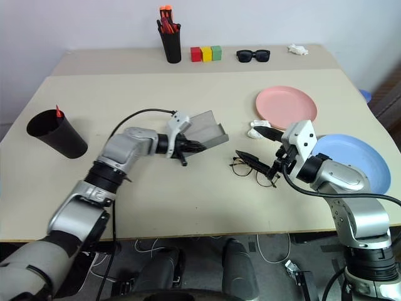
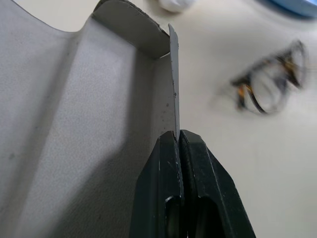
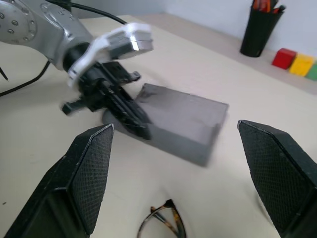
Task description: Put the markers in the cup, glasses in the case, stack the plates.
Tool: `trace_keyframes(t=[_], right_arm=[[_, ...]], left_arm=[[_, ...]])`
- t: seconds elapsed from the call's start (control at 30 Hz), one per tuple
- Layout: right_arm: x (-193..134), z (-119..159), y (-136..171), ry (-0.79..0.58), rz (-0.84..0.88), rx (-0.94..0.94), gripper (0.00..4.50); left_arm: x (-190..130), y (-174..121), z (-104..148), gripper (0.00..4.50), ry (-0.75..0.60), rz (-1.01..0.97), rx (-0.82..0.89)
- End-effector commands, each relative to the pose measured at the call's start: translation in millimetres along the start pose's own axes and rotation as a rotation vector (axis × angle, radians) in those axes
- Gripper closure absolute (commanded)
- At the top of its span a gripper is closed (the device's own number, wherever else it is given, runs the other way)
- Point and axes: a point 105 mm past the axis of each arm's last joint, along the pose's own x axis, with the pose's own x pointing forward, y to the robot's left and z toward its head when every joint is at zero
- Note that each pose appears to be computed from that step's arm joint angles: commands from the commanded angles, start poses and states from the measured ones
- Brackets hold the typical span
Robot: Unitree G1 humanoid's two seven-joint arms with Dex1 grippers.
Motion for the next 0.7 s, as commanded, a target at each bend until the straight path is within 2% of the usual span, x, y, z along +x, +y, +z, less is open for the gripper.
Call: trace_keyframes(t=[0.03, 0.17, 0.33, 0.5, 0.7], right_arm=[[3, 15, 3, -0.053, 0.013, -0.051, 0.39], [4, 16, 3, -0.056, 0.019, -0.052, 0.39], [6, 17, 2, -0.057, 0.028, -0.057, 0.39], [7, 19, 3, -0.059, 0.034, -0.058, 0.39], [5, 19, 3, -0.053, 0.030, -0.060, 0.39]], left_arm=[[-33, 0, 20, 4.47, -0.032, -0.099, 0.122], [-64, -1, 15, 4.47, -0.001, -0.227, 0.188], [-76, -6, -10, 4.47, 0.139, -0.337, 0.317], [-63, 2, -17, 4.47, 0.152, -0.341, 0.353], [-42, 6, -11, 4.47, 0.096, -0.327, 0.335]])
